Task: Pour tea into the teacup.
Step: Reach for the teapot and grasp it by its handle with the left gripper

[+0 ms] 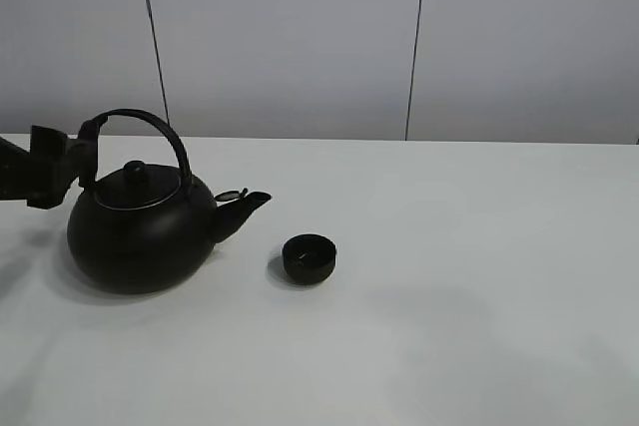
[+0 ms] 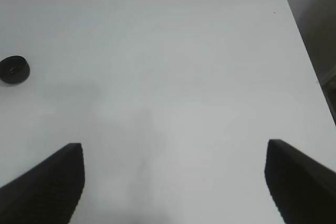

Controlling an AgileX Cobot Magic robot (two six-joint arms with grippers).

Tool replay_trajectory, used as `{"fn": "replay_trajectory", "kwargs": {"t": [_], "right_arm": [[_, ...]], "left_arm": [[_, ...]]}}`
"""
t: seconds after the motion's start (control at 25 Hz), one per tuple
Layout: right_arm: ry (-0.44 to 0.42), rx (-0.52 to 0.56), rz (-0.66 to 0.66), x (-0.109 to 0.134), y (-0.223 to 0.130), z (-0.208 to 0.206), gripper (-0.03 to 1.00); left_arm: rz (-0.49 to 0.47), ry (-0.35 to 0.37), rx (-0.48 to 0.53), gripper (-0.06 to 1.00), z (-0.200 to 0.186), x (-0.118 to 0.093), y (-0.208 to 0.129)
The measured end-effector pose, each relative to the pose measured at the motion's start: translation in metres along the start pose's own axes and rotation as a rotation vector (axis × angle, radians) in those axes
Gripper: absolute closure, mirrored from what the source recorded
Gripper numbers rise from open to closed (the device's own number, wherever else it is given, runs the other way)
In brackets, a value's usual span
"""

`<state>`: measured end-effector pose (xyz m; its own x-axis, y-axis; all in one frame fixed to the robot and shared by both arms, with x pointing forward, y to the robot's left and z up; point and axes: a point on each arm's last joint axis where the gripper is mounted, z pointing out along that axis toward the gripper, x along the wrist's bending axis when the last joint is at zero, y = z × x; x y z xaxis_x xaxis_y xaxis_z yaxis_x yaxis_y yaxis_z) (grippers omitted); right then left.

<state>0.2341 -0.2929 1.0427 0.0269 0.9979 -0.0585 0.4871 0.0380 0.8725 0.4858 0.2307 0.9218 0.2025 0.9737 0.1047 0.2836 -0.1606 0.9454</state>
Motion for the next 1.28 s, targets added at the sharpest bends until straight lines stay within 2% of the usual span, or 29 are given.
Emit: {"fn": "replay_trajectory", "kwargs": {"t": [0.68, 0.92, 1.28], "right_arm": [[0.0, 0.0, 0.0, 0.0, 0.0, 0.0, 0.33], [0.0, 0.0, 0.0, 0.0, 0.0, 0.0, 0.33], [0.0, 0.0, 0.0, 0.0, 0.0, 0.0, 0.33]], "left_arm": [[0.012, -0.051, -0.009, 0.25, 0.034, -0.005, 0.0], [0.011, -0.05, -0.016, 0.25, 0.042, -0.005, 0.002], [-0.001, -0.027, 0.008, 0.25, 0.051, 0.006, -0.002]]}}
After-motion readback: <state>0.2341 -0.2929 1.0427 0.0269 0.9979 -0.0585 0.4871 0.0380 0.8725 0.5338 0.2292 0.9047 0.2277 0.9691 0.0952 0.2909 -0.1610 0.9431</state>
